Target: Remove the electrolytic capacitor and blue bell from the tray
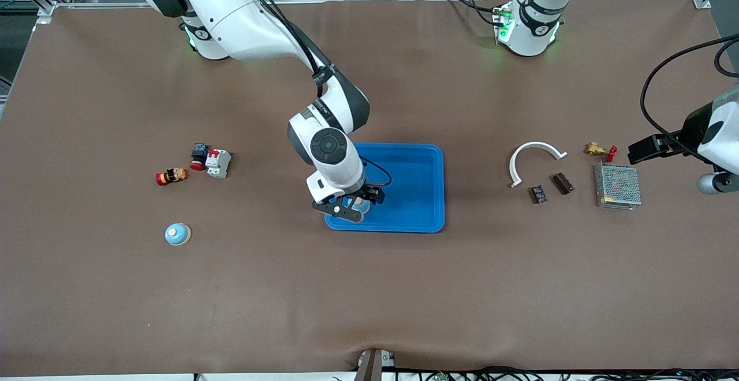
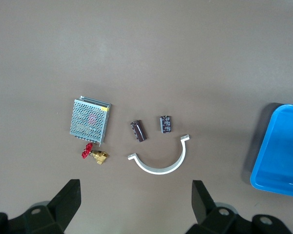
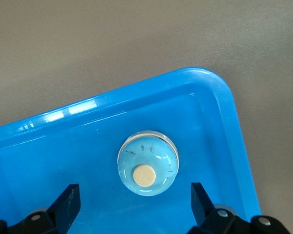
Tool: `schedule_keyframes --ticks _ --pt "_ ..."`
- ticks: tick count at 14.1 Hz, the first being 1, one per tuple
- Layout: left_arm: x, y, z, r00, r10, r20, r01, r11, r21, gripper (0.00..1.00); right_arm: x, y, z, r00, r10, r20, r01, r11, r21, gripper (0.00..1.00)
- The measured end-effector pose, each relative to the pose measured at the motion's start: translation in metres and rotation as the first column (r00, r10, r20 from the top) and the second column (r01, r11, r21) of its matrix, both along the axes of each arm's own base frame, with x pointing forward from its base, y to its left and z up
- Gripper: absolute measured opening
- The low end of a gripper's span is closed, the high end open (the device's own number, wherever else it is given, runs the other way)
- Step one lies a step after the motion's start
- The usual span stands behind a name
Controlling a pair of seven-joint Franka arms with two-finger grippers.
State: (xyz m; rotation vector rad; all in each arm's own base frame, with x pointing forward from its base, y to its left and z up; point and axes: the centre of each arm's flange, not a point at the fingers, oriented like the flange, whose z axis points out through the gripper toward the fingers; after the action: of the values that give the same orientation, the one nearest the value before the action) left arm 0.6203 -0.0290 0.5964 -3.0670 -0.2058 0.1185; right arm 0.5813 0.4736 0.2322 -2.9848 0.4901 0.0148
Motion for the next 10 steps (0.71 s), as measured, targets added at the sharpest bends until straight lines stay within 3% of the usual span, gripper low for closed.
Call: schedule_keyframes --ticks 10 --pt "-0.003 -0.005 0.003 1.0 -0.007 -0.007 0.007 1.0 0.001 1.0 0.0 -0.004 -0.02 1.0 0.018 0.006 -0.017 0.999 -0.038 1.0"
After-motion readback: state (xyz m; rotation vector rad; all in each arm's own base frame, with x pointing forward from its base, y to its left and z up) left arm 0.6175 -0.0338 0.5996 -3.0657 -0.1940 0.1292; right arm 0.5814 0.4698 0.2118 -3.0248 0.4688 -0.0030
